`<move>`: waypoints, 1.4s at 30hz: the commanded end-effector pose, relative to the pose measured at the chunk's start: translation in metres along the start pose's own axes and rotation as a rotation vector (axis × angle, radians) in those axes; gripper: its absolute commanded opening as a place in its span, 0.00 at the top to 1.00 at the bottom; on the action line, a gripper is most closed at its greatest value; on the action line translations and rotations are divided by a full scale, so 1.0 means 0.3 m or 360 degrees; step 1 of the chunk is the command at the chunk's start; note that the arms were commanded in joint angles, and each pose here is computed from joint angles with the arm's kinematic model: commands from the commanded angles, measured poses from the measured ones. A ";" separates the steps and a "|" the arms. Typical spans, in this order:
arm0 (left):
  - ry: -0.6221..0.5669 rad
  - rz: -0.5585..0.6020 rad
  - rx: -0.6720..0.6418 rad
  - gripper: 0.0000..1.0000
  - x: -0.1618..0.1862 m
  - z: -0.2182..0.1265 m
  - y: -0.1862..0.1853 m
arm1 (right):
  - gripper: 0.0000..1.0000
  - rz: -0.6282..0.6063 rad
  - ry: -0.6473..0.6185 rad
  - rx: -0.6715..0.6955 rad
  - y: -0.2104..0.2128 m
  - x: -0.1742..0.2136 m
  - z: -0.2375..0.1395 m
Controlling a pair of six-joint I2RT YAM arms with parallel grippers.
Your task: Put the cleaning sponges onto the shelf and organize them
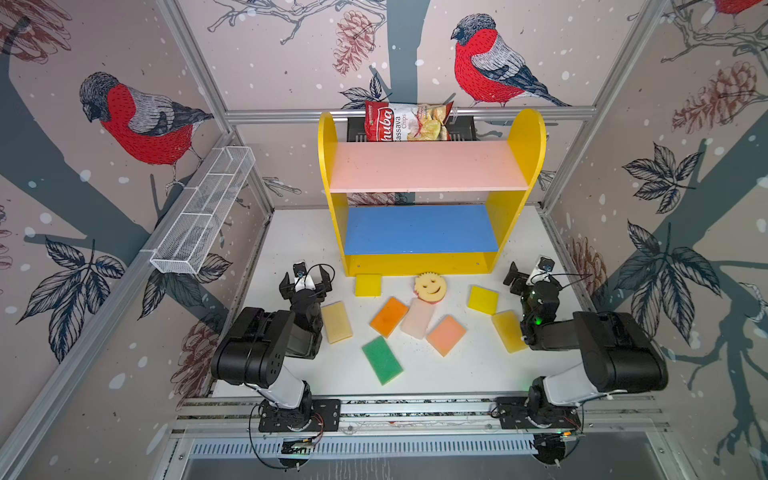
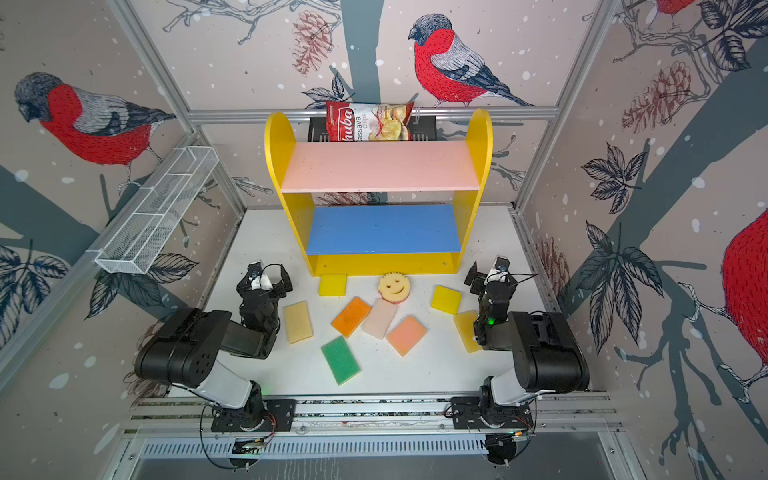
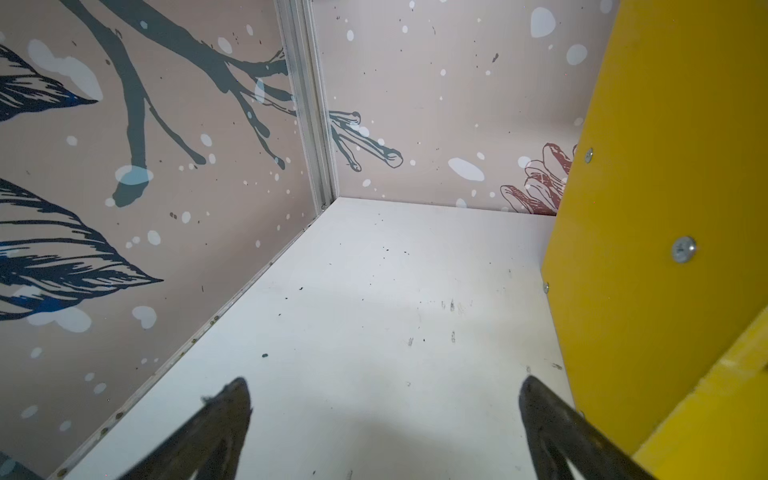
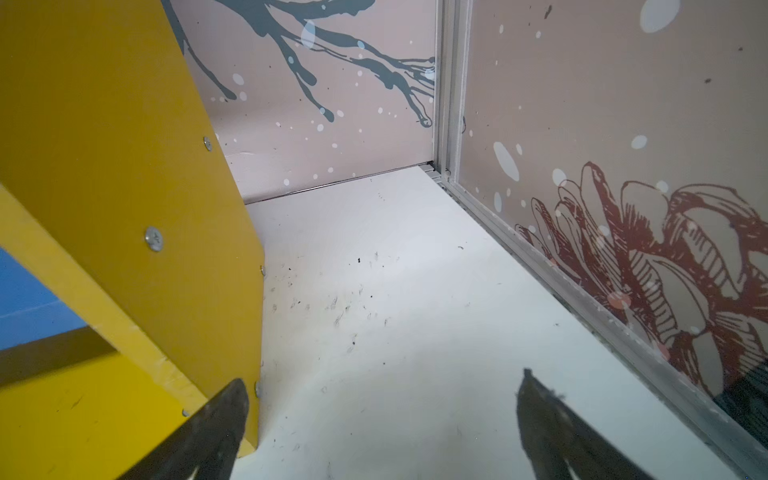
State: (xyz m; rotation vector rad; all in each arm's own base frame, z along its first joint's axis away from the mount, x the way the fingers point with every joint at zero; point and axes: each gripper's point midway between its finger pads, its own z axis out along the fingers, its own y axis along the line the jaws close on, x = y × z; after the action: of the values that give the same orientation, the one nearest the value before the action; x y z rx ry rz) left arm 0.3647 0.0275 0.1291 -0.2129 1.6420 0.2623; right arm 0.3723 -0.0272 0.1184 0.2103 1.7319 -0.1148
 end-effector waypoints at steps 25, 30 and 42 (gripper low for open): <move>-0.0006 -0.0046 -0.0006 0.01 -0.013 0.018 0.013 | 0.00 0.0017 -0.0041 -0.0004 0.002 -0.021 -0.003; -0.0006 -0.0048 -0.0008 0.01 -0.013 0.015 0.015 | 0.00 0.0017 -0.0043 -0.0005 0.003 -0.023 -0.004; -0.0046 0.0022 -0.0077 0.01 -0.070 -0.005 0.005 | 0.00 -0.0030 -0.0057 0.0222 -0.013 -0.100 -0.019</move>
State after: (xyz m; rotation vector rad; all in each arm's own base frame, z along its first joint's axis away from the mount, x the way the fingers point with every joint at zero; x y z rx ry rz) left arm 0.3651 0.0290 0.1339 -0.2410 1.6447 0.2573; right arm 0.3704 -0.0210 0.1310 0.2154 1.7071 -0.1365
